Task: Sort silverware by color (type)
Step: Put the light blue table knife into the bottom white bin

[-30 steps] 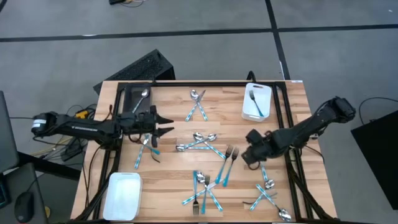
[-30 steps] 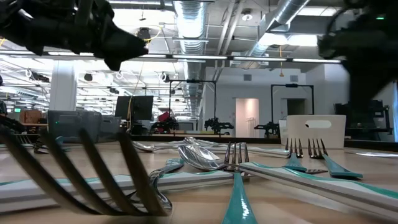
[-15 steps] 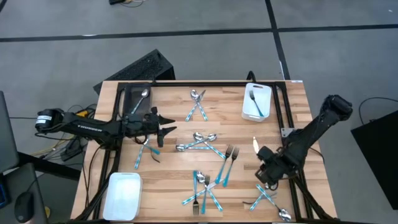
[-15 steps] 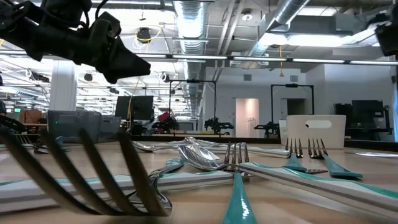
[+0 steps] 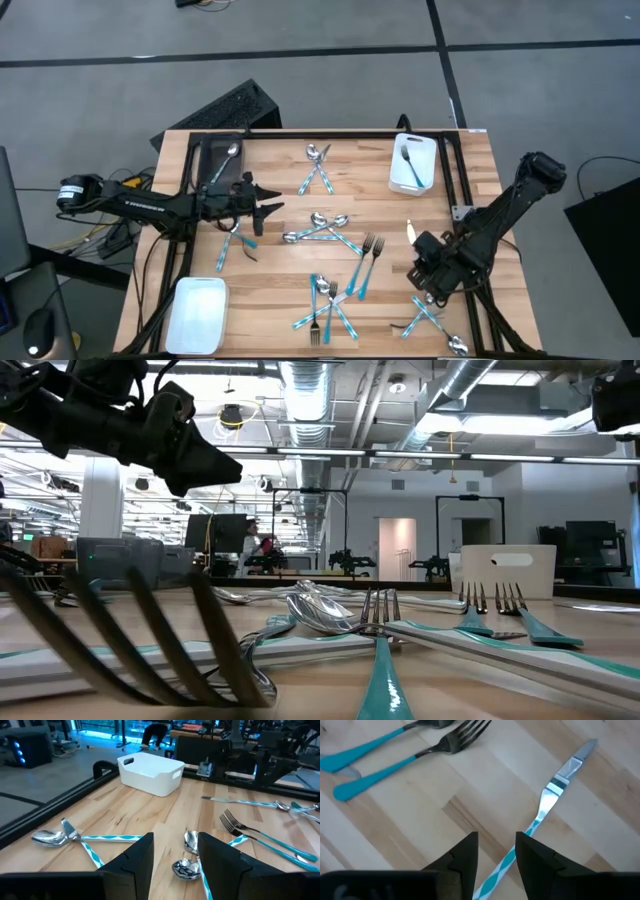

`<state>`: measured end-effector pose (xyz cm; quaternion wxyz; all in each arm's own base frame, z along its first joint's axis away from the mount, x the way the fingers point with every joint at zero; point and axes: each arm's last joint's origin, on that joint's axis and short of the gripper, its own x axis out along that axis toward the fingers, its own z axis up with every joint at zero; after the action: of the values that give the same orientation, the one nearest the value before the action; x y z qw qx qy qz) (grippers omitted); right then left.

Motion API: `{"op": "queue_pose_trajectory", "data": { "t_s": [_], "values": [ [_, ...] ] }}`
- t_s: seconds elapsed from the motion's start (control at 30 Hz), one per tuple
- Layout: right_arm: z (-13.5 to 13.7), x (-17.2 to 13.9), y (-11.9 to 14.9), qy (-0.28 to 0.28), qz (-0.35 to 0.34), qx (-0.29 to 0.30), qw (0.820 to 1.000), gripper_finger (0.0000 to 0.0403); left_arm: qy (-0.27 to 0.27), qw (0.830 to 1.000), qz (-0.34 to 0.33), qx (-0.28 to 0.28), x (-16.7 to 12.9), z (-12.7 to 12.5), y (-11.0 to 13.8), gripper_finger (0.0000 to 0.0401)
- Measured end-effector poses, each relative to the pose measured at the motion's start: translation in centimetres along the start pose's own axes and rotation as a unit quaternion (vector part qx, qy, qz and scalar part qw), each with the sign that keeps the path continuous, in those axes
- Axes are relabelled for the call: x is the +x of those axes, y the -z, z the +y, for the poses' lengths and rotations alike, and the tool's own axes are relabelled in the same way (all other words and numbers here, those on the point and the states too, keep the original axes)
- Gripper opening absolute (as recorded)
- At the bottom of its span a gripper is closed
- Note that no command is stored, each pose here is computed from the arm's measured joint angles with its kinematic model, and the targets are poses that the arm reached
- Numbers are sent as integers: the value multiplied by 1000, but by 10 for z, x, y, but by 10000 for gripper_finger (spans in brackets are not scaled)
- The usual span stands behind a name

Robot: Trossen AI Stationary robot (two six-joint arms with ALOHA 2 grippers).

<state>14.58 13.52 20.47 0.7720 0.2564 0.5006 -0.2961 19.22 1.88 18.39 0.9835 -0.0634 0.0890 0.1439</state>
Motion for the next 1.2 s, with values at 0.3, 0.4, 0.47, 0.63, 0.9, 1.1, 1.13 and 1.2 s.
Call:
{"op": "queue_pose_trajectory", "data": {
  "t_s": [0.3, 0.4, 0.47, 0.63, 0.9, 1.1, 1.13, 1.2],
  "values": [
    [-22, 34, 9, 67, 38, 100, 992, 149, -3, 1000, 22, -7, 0, 1, 4, 139],
    [-23, 44, 14, 62, 53, 101, 991, 147, -4, 1000, 27, -9, 0, 1, 5, 139],
    [-22, 50, 17, 51, 60, 100, 992, 147, -5, 1000, 29, -8, 0, 1, 6, 139],
    [-21, 58, 20, 62, 74, 88, 991, 146, -20, 999, 28, -8, 0, 2, 6, 139],
    [-16, 69, 25, 84, 92, 56, 991, 103, -26, 999, 34, -6, 0, 2, 7, 139],
    [-15, 69, 25, 75, 88, 46, 992, 41, -41, 998, 57, -5, -1, 4, 12, 139],
    [-15, 69, 25, 73, 83, 43, 993, 41, -44, 997, 61, -7, -1, 4, 12, 139],
    [-15, 69, 23, 67, 67, 43, 995, 41, -45, 997, 65, -13, -1, 4, 13, 139]
  ]
}}
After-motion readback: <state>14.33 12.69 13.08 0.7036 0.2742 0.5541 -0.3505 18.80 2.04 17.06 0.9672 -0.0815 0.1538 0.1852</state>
